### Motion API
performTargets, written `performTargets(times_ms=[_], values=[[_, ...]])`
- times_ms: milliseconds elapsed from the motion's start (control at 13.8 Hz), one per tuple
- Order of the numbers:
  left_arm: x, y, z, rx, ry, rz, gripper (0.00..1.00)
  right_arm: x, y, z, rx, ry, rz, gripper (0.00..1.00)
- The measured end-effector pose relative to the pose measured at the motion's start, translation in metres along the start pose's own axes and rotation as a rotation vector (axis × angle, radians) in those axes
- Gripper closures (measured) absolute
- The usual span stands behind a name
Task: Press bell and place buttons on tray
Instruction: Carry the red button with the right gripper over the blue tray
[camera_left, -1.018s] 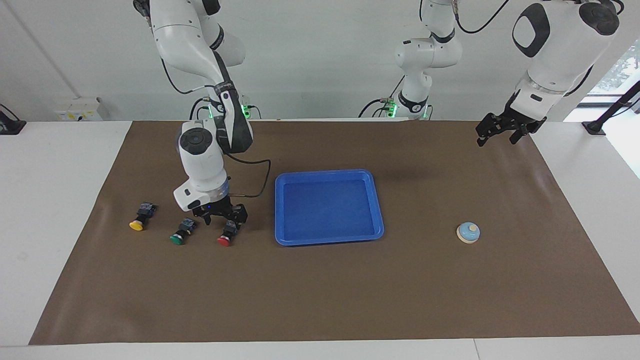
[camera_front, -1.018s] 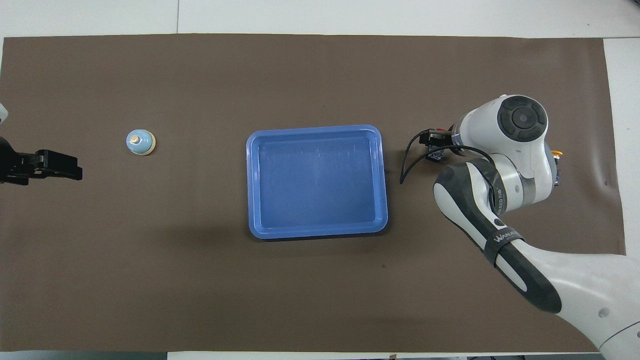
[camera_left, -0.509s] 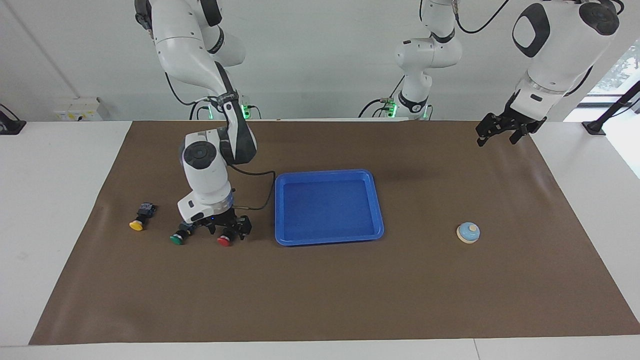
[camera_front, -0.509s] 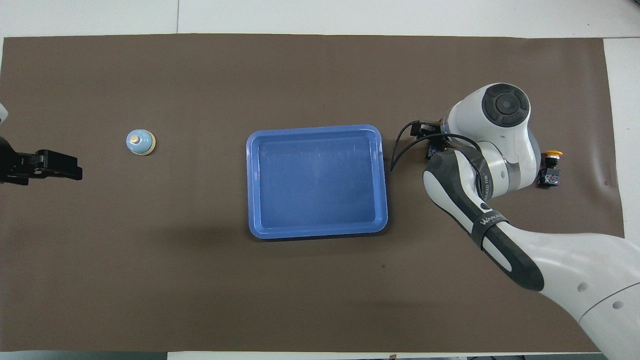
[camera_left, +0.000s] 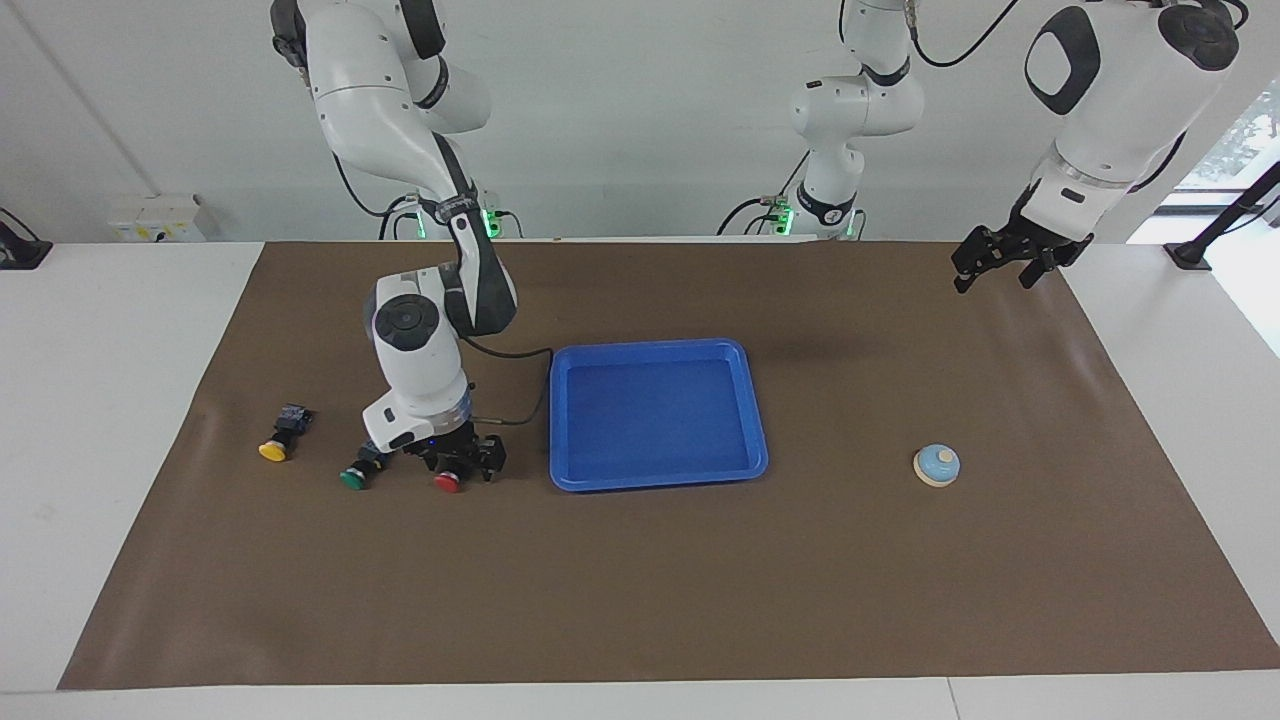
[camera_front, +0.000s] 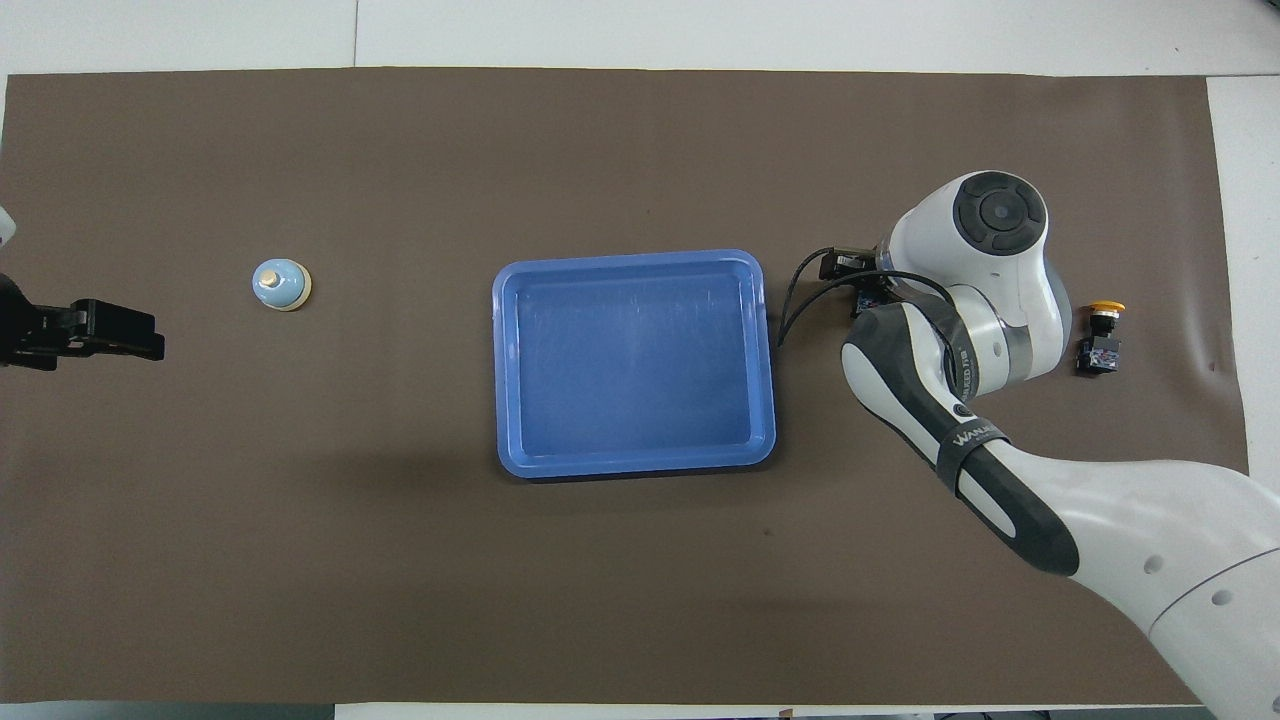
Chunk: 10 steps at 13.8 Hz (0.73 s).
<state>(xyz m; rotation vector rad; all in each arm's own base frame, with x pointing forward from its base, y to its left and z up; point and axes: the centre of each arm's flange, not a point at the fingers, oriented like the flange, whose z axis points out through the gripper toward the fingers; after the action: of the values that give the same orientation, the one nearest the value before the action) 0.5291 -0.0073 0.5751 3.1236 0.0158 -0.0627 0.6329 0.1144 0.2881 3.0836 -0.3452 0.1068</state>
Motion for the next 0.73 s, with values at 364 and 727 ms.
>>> performTargets(times_ms=[364,727], values=[[0.0,0.0,0.0,0.0,0.0,0.0,0.0,-0.002,0.0,0.001,-0.007,-0.013,-0.001,0.56],[0.0,0.0,0.0,0.0,0.0,0.0,0.0,-0.001,-0.008,-0.012,-0.009,-0.02,-0.012,0.56]])
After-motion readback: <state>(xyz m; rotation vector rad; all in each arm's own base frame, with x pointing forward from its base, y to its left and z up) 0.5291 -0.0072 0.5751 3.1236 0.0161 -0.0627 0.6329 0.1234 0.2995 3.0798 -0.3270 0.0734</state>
